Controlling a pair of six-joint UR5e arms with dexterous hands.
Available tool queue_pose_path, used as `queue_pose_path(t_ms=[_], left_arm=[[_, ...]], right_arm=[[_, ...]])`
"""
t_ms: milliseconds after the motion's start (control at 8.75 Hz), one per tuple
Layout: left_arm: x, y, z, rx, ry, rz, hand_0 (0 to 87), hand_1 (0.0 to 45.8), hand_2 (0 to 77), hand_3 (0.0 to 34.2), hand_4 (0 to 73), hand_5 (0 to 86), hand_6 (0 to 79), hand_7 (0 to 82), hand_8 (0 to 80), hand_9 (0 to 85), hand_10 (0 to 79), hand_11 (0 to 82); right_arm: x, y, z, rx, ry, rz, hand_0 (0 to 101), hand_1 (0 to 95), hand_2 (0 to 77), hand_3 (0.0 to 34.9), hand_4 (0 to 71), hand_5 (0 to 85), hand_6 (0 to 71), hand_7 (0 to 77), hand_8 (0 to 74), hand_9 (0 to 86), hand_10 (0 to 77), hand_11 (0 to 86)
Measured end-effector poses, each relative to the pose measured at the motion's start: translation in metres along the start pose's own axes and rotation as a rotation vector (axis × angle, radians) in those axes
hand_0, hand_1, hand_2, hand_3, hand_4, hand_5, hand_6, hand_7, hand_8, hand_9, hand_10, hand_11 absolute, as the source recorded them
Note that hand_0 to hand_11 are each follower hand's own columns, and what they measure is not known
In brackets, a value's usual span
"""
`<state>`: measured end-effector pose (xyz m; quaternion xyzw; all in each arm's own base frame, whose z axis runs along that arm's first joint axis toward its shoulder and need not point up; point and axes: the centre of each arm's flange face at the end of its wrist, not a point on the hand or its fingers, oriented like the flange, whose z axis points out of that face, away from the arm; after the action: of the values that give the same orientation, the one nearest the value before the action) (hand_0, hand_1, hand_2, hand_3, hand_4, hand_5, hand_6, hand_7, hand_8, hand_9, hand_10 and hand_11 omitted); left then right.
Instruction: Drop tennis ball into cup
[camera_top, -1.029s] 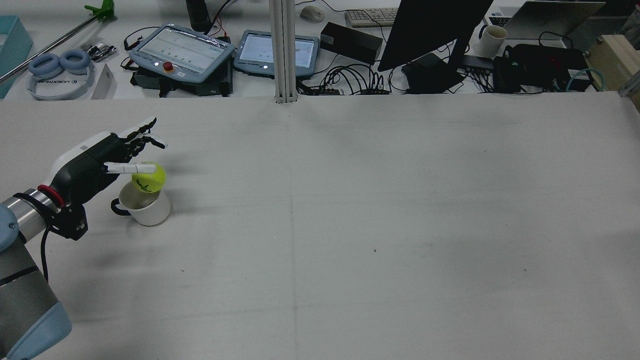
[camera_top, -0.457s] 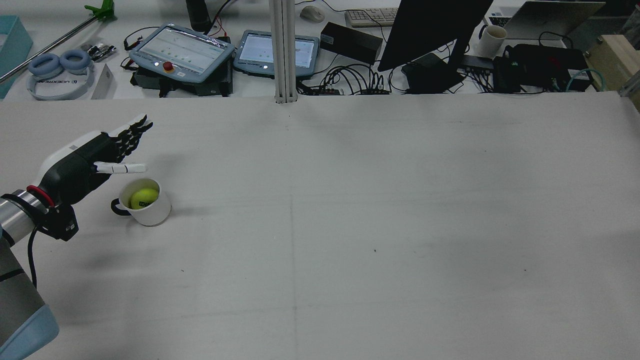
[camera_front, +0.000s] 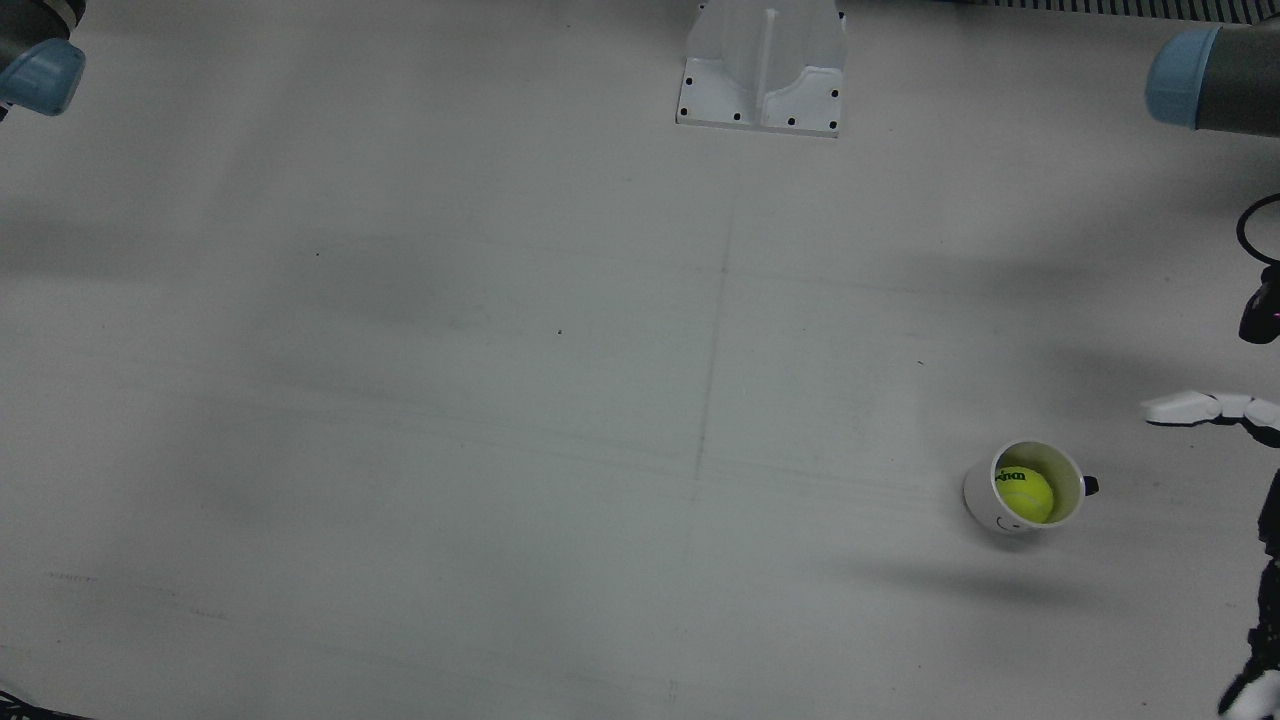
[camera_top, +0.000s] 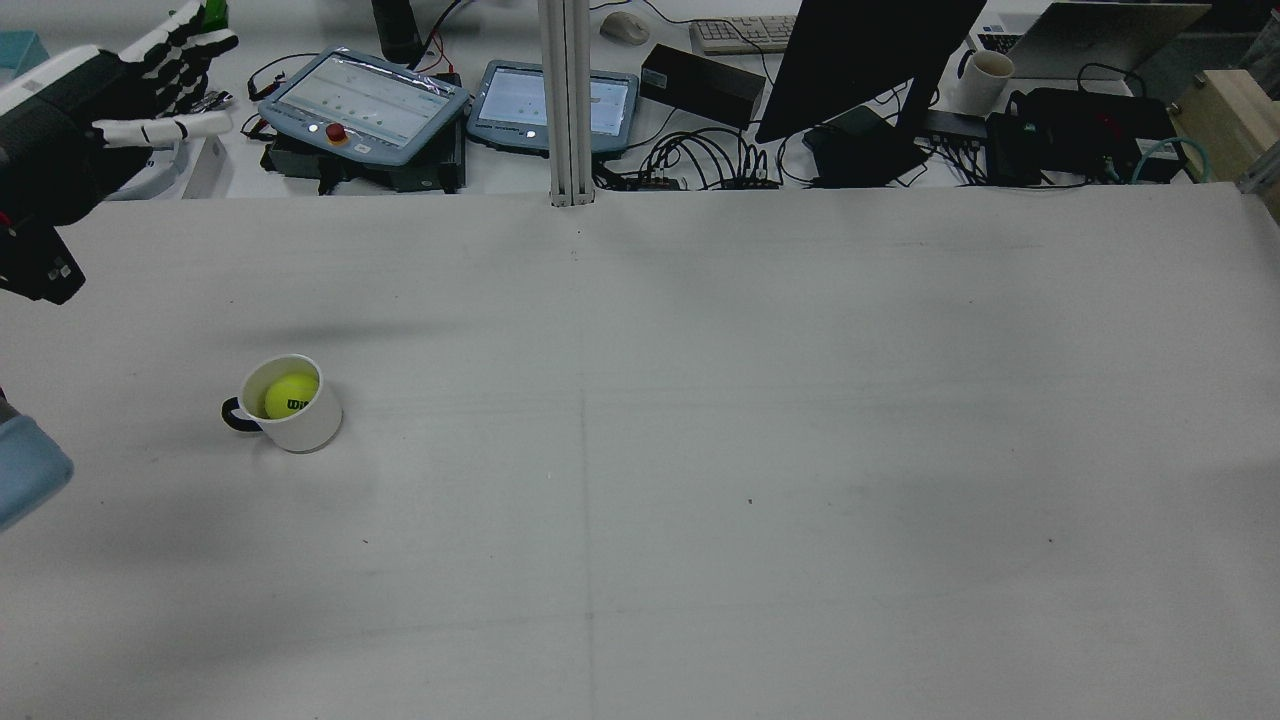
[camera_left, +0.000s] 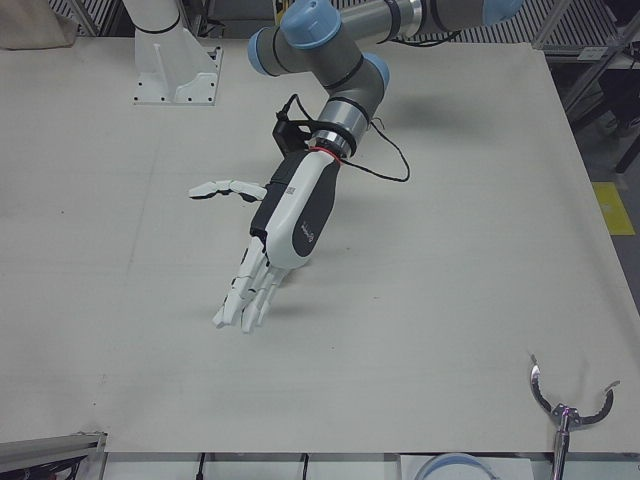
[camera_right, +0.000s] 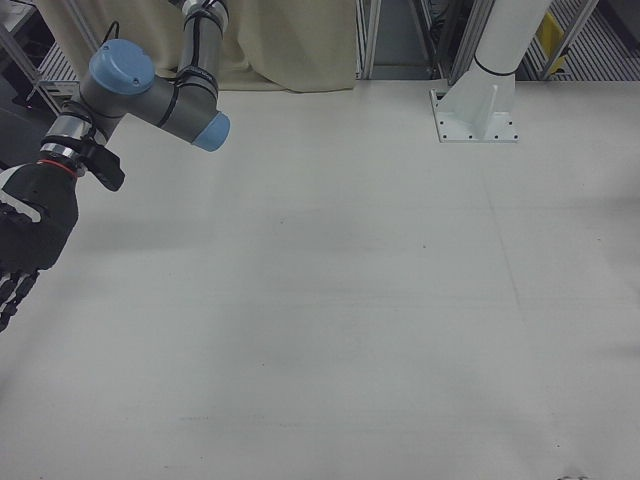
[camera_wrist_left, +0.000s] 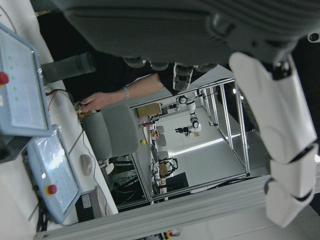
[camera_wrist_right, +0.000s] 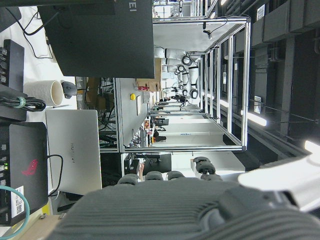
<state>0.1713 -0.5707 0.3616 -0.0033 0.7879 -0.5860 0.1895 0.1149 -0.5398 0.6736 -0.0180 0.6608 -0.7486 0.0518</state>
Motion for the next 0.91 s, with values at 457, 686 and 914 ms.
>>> queue_pose_path(t_ms=[457,686,914], left_arm=[[0.144,-0.073,0.041,0.064,0.156,0.092,45.1,16.4,18.0,0.0,1.1,2.2,4.9,13.1,1.1,1.1,0.0,0.5],[0.169,-0.120,0.009,0.094,0.120,0.088,48.3,19.1,7.1,0.0,1.1,0.5,0.0,15.3,0.0,1.6,0.0,0.5],[0.161,-0.143,-0.009,0.104,0.084,0.064,48.9,21.3,4.9,0.0,1.1,2.2,1.6,15.3,0.0,1.1,0.0,0.5]], right_arm=[[-0.001,0.004,0.000,-0.008,-0.001,-0.001,0,0.5,0.5,0.0,0.0,0.0,0.0,0.0,0.0,0.0,0.0,0.5],[-0.002,0.008,0.000,-0.017,-0.004,-0.002,0,0.5,0.5,0.0,0.0,0.0,0.0,0.0,0.0,0.0,0.0,0.5],[-0.005,0.013,0.000,-0.027,-0.009,-0.004,0,0.5,0.5,0.0,0.0,0.0,0.0,0.0,0.0,0.0,0.0,0.5]])
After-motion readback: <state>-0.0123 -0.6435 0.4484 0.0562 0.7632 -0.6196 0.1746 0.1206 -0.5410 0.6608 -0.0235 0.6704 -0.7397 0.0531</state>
